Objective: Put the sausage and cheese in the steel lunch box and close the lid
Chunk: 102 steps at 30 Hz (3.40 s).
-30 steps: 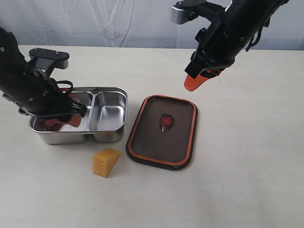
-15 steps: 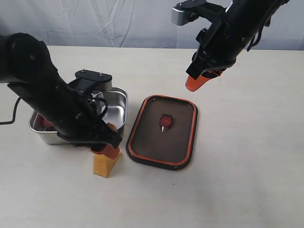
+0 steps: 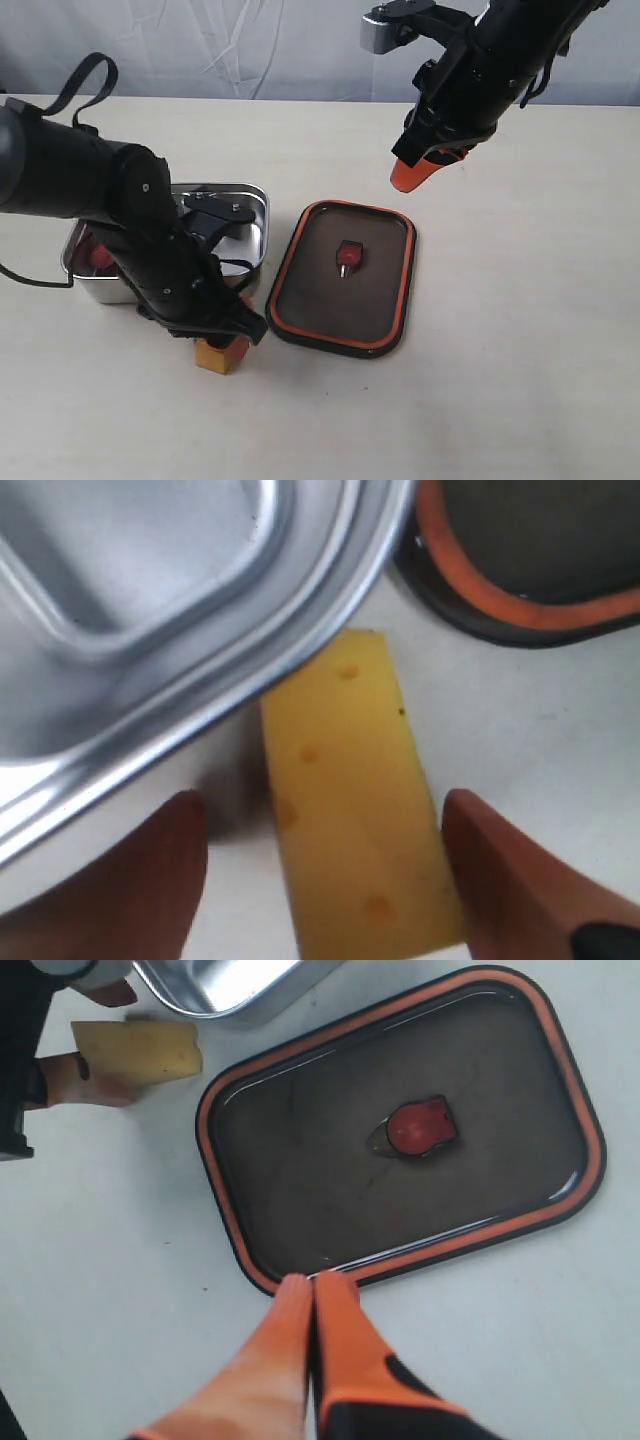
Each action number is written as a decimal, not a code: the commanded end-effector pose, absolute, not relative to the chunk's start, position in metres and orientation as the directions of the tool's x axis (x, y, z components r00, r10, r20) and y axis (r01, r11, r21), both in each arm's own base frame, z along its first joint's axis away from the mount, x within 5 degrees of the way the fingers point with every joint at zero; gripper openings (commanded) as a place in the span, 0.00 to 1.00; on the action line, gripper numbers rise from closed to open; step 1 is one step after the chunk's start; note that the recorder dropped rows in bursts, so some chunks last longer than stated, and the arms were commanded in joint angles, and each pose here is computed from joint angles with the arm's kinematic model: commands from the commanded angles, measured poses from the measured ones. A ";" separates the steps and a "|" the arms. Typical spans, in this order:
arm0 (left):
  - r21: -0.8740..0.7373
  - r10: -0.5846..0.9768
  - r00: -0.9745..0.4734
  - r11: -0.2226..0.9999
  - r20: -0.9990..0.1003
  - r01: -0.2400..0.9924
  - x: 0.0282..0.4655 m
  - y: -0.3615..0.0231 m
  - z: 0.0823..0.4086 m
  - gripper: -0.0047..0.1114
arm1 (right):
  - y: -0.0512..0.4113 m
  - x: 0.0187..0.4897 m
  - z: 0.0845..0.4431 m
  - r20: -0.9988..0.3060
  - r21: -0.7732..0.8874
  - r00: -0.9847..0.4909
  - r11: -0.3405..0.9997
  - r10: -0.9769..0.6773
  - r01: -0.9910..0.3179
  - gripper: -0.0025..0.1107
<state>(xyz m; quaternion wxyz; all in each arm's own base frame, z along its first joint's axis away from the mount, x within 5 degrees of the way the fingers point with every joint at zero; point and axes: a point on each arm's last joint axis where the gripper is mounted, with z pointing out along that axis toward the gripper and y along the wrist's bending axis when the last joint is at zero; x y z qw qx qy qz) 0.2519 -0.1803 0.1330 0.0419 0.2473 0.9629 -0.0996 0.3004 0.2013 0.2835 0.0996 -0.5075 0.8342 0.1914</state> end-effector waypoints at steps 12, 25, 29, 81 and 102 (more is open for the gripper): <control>-0.258 0.487 -0.859 0.820 -0.155 0.512 0.243 -0.188 0.164 0.04 | 0.197 0.301 0.285 -0.347 0.189 -0.456 0.416 -0.819 -0.890 0.02; 0.015 0.491 -0.736 0.836 -0.465 0.548 0.277 -0.179 0.240 0.04 | 0.196 0.304 0.285 -0.359 0.161 -0.460 0.432 -0.812 -0.887 0.02; 0.073 0.518 -0.730 0.834 -0.446 0.547 0.287 -0.180 0.227 0.04 | 0.196 0.304 0.284 -0.356 0.160 -0.459 0.431 -0.814 -0.888 0.02; 0.134 0.423 -0.793 0.903 -0.438 0.408 0.265 -0.111 0.278 0.04 | 0.169 0.364 0.223 -0.262 -0.069 -0.681 0.717 -0.683 -0.693 0.50; 0.087 0.389 -0.799 0.914 -0.459 0.396 0.221 -0.094 0.279 0.04 | 0.195 0.399 0.161 -0.183 0.132 -0.769 0.760 -0.612 -0.636 0.49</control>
